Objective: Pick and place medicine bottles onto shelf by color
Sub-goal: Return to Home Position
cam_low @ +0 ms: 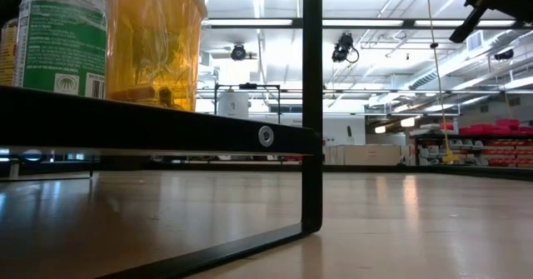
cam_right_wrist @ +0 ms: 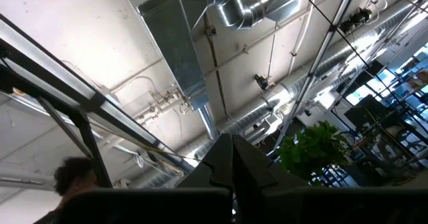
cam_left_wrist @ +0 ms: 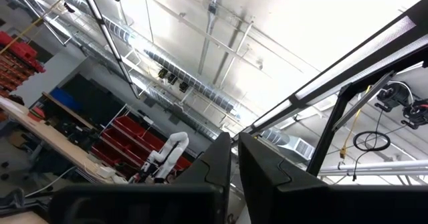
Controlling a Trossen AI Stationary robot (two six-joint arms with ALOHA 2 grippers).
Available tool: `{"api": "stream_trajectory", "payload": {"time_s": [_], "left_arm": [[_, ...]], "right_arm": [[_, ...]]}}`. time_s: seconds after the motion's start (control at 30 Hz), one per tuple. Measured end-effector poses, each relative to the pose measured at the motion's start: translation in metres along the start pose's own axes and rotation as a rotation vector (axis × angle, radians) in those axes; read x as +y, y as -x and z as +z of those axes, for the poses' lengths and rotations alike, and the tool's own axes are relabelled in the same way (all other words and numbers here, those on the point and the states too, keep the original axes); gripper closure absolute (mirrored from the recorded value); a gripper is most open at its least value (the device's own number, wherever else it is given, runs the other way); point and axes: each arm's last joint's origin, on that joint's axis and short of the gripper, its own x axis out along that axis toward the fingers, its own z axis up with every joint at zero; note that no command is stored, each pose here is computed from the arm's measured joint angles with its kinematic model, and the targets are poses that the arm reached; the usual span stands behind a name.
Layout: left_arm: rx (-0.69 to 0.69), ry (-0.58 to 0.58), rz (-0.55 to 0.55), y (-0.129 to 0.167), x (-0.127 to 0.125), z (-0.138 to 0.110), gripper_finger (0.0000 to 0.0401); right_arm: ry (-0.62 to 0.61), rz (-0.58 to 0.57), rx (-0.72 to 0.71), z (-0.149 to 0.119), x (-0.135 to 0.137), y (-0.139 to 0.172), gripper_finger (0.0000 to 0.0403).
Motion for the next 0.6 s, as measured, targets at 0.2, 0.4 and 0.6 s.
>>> {"api": "stream_trajectory", "payload": {"time_s": [0.2, 0.4, 0.6], "left_arm": [[0.0, 0.0, 0.0, 0.0, 0.0, 0.0, 0.0373], [0.0, 0.0, 0.0, 0.0, 0.0, 0.0, 0.0364], [0.0, 0.0, 0.0, 0.0, 0.0, 0.0, 0.0362]], "right_arm": [[0.0, 0.0, 0.0, 0.0, 0.0, 0.0, 0.0397], [0.0, 0.0, 0.0, 0.0, 0.0, 0.0, 0.0397], [0.0, 0.0, 0.0, 0.0, 0.0, 0.0, 0.0397]]}}
